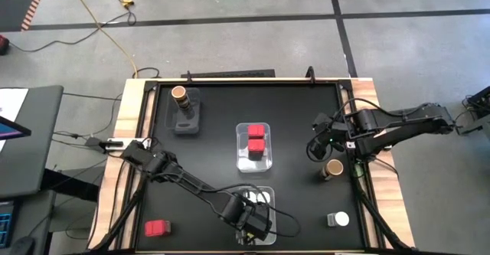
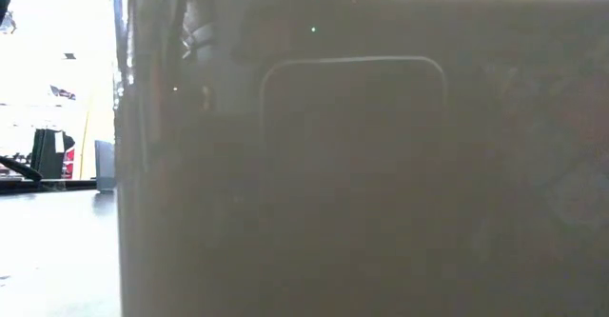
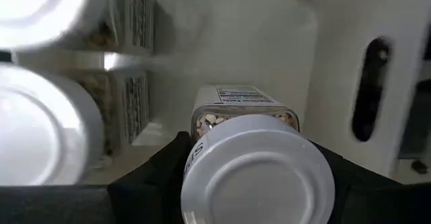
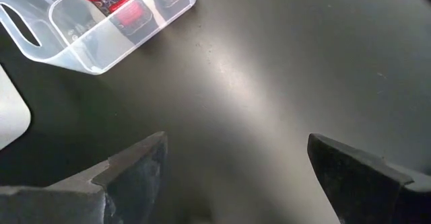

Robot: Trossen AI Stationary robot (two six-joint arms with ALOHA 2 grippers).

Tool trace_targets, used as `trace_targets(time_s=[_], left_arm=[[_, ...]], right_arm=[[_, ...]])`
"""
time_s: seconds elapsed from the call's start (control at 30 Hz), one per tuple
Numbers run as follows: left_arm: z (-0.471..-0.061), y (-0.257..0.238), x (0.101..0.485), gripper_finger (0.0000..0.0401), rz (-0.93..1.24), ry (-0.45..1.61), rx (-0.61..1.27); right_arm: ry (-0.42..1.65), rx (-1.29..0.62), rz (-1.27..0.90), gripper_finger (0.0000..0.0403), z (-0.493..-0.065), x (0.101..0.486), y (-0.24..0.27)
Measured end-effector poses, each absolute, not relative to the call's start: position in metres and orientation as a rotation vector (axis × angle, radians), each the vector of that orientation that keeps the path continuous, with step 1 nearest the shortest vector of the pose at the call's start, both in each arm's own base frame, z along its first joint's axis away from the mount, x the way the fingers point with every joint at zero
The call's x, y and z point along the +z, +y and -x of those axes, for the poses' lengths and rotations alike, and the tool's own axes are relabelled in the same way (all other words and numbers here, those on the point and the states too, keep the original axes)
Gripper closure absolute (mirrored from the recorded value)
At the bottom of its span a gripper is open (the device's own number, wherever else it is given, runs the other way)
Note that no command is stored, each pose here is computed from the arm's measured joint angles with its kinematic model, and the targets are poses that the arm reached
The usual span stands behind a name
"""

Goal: Sort spices by type
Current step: Put the white seasoning bottle into the white bin

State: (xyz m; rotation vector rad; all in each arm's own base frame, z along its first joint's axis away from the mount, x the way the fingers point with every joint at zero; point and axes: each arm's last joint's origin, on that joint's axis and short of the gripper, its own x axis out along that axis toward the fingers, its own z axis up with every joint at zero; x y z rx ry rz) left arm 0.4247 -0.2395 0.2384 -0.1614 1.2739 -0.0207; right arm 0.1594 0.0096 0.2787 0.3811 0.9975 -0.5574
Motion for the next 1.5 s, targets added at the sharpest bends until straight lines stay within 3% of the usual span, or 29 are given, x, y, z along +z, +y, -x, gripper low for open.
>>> trace_targets(time_s=[0.67, 1.5], left_arm=[[-0.432, -0.242, 0.224, 0.0189, 0.099, 1.28, -0.097], [-0.434, -0.238, 0.224, 0.0187, 0.168, 1.287, -0.034]], right_arm=[[1.007, -0.56, -0.377, 0.0019, -0.159, 0.278, 0.009], [1.012, -0.557, -0.369, 0.0019, -0.158, 0.278, 0.009]])
